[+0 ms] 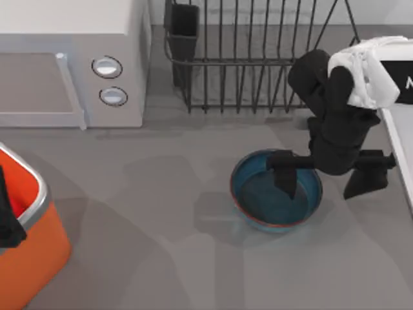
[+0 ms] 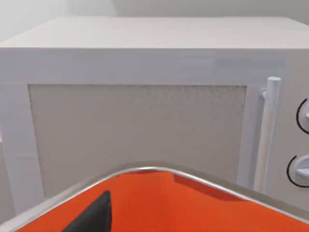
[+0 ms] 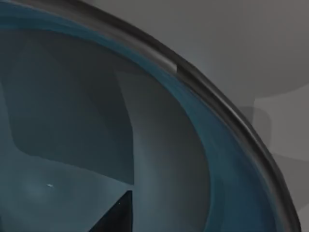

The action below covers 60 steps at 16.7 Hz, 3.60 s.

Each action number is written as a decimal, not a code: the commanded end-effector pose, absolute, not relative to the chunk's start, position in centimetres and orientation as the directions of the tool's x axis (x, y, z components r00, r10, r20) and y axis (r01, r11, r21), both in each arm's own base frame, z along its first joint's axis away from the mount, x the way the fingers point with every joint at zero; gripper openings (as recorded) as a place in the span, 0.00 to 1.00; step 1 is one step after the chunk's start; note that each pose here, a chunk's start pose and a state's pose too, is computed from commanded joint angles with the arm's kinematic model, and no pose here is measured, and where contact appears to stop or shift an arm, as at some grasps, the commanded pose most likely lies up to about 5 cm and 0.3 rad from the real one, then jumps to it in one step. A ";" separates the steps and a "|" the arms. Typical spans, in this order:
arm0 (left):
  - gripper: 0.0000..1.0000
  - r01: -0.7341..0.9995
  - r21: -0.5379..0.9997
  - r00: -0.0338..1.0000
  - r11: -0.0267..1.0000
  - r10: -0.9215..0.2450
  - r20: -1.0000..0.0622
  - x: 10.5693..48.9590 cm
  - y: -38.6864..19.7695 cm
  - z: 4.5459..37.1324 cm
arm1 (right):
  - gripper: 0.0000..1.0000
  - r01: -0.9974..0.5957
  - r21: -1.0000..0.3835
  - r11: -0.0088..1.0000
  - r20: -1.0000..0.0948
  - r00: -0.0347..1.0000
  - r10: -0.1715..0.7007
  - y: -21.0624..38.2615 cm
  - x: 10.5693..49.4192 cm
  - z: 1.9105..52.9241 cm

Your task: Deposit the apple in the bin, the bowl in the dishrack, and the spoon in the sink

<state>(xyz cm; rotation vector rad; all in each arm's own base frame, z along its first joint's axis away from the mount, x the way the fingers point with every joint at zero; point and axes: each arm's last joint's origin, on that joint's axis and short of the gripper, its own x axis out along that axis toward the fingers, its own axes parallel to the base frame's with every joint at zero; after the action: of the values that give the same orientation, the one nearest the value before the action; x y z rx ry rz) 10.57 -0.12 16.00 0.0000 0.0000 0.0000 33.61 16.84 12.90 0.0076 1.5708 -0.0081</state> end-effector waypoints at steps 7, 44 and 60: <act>1.00 0.000 0.000 1.000 1.000 0.000 0.000 10.6 -0.1 16.0 | 0.17 0.010 0.000 1.000 -1.000 0.000 0.000 16.8 33.6 12.9; 1.00 0.000 0.000 1.000 1.000 0.000 0.000 10.6 -0.1 16.0 | 0.00 -0.211 -0.164 0.964 -0.755 0.656 0.015 23.9 30.1 29.1; 1.00 0.000 0.000 1.000 1.000 0.000 0.000 10.6 -0.1 16.0 | 0.00 0.010 0.000 1.000 0.000 1.000 -0.010 26.4 18.2 41.9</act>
<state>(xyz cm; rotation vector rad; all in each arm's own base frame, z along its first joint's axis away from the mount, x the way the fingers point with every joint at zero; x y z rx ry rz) 10.57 -0.12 16.00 0.0000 0.0000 0.0000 18.24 26.43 41.90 0.0000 0.0000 -0.0100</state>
